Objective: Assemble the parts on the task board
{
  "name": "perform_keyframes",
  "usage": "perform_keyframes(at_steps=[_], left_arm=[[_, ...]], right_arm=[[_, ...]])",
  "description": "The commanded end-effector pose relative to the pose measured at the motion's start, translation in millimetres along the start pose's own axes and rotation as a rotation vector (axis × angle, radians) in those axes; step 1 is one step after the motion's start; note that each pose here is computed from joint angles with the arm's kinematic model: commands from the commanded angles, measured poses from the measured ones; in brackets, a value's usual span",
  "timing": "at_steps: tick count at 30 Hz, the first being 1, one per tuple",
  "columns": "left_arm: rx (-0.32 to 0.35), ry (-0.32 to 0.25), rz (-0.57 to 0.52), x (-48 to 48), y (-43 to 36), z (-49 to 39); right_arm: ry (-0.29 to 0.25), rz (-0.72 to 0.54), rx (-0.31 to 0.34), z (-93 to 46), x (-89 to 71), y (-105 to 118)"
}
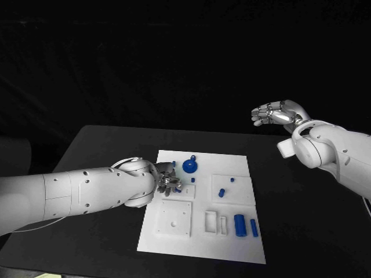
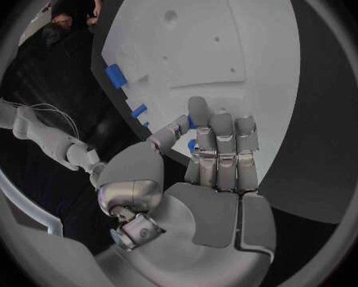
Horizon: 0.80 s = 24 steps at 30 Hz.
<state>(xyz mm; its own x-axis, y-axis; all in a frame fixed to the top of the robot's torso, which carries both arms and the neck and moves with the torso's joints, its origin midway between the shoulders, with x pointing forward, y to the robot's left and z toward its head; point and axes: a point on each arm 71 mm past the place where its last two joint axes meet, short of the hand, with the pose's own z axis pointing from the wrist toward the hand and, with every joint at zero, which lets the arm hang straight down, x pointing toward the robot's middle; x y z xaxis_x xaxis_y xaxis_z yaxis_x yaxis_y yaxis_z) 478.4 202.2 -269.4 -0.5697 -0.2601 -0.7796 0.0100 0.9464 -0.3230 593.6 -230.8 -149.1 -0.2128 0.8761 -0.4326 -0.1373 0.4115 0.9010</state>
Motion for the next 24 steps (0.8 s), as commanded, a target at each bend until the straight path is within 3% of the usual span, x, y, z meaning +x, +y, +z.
perform_keyframes(at_steps=[1, 5, 24], left_arm=[[0.015, -0.005, -0.001, 2.3, -1.8, 0.9], [0.013, 0.001, -0.002, 6.3, -0.9, 2.4], [0.008, 0.027, 0.005, 8.8, 0.7, 3.7]], right_arm=[[0.018, -0.003, -0.009, -0.2, 1.7, 0.7], [0.017, -0.003, -0.008, -0.6, 1.3, 0.1], [0.023, -0.001, -0.004, -1.1, 2.7, -0.6]])
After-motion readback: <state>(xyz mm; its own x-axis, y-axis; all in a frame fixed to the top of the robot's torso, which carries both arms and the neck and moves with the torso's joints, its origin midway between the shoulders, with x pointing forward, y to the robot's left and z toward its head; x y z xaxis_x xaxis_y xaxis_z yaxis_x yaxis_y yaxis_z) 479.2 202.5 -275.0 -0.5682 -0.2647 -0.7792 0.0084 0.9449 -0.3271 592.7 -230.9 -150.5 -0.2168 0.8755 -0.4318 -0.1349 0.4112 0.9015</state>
